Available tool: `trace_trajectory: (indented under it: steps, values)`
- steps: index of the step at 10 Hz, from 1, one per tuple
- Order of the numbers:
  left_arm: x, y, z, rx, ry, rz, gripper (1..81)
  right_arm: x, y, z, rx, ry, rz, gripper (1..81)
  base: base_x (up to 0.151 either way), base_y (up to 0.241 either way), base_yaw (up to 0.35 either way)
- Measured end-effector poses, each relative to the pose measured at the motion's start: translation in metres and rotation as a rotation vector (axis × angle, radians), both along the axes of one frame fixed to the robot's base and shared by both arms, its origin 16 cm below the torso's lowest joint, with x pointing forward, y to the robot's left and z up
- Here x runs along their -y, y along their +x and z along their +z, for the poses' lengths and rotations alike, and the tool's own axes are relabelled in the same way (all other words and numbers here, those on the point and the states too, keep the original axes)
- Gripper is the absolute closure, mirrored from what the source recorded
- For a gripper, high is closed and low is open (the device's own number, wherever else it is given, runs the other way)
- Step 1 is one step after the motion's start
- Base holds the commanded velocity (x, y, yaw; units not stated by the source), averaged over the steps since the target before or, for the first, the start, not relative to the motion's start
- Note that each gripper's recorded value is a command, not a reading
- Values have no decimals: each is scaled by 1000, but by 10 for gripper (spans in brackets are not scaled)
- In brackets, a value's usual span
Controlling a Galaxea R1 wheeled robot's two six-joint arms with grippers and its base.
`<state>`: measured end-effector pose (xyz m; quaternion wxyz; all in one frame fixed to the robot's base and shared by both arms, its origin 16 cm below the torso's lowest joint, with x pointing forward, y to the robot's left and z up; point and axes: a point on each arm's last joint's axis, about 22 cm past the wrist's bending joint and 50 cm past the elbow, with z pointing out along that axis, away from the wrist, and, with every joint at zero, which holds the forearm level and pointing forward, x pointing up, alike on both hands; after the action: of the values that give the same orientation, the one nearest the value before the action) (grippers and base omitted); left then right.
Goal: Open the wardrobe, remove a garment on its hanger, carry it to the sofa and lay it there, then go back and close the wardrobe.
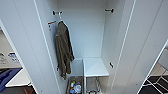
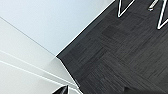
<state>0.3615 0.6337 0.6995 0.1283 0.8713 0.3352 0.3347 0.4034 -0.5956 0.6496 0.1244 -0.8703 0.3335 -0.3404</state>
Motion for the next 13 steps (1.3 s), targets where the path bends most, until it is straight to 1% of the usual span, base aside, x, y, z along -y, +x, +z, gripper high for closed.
trace_trajectory:
  steps: [2,3,4,5,6,7,8,9,10,11,12,13]
  values:
    - [-3,35,23,51,-2,11,10,1,46,32,68,38,-45,10,0,0,0]
    - [-2,51,33,65,-14,24,10,-2,63,45,93,62,-56,10,0,0,0]
    - [2,68,44,80,-23,25,10,-20,80,56,114,109,-50,10,0,0,0]
    - [12,84,47,83,-35,21,10,-47,88,51,108,155,-34,10,0,0,0]
    - [36,96,39,73,-64,5,10,-93,95,40,95,216,4,10,0,0,0]
    - [78,107,20,48,-114,-25,10,-129,96,29,67,280,5,10,0,0,0]
    - [131,119,3,24,-170,-72,10,-154,97,24,55,301,38,10,0,0,0]
    - [171,131,-6,13,-206,-107,10,-186,96,17,49,332,77,10,0,0,0]
    - [205,140,-15,-5,-234,-130,10,-231,90,7,35,384,117,10,0,0,0]
    - [236,142,-25,-28,-246,-168,10,-279,87,2,30,444,160,10,0,0,0]
    - [271,141,-38,-60,-251,-220,10,-322,81,2,27,478,228,10,0,0,0]
    - [310,139,-47,-80,-247,-291,10,-350,58,-12,1,491,284,10,0,0,0]
